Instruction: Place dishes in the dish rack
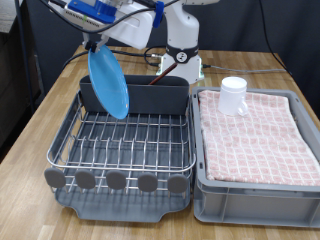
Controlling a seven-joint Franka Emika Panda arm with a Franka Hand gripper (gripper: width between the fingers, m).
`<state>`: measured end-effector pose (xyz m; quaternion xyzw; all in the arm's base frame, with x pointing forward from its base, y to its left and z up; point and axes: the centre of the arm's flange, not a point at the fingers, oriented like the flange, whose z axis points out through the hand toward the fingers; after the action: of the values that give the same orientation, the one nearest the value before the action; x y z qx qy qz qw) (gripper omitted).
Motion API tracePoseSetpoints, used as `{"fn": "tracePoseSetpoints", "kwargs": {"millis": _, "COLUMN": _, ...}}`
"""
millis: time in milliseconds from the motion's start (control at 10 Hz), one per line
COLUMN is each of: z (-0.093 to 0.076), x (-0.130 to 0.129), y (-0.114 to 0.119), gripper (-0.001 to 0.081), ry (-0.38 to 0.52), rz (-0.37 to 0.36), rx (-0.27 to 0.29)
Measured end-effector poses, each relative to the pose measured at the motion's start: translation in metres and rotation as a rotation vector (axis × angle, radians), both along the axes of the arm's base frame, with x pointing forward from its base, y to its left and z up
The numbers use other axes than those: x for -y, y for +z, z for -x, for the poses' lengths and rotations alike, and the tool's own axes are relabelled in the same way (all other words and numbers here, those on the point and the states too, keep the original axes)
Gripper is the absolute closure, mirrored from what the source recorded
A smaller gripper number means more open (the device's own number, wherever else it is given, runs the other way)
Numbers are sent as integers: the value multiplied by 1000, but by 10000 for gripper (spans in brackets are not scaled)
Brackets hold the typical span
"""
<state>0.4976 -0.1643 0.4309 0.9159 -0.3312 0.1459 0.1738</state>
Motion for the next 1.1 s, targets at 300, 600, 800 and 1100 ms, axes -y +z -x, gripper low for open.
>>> {"fn": "tracePoseSetpoints", "kwargs": {"millis": 300, "z": -2, "x": 8, "y": 10, "gripper": 787, "ry": 56, "rz": 38, "rx": -18}}
{"fn": "tracePoseSetpoints", "kwargs": {"millis": 600, "z": -3, "x": 12, "y": 11, "gripper": 787, "ry": 127, "rz": 104, "rx": -42}}
{"fn": "tracePoseSetpoints", "kwargs": {"millis": 800, "z": -6, "x": 12, "y": 5, "gripper": 787, "ry": 180, "rz": 156, "rx": -61}}
{"fn": "tracePoseSetpoints", "kwargs": {"millis": 1100, "z": -16, "x": 9, "y": -12, "gripper": 787, "ry": 266, "rz": 164, "rx": -66}}
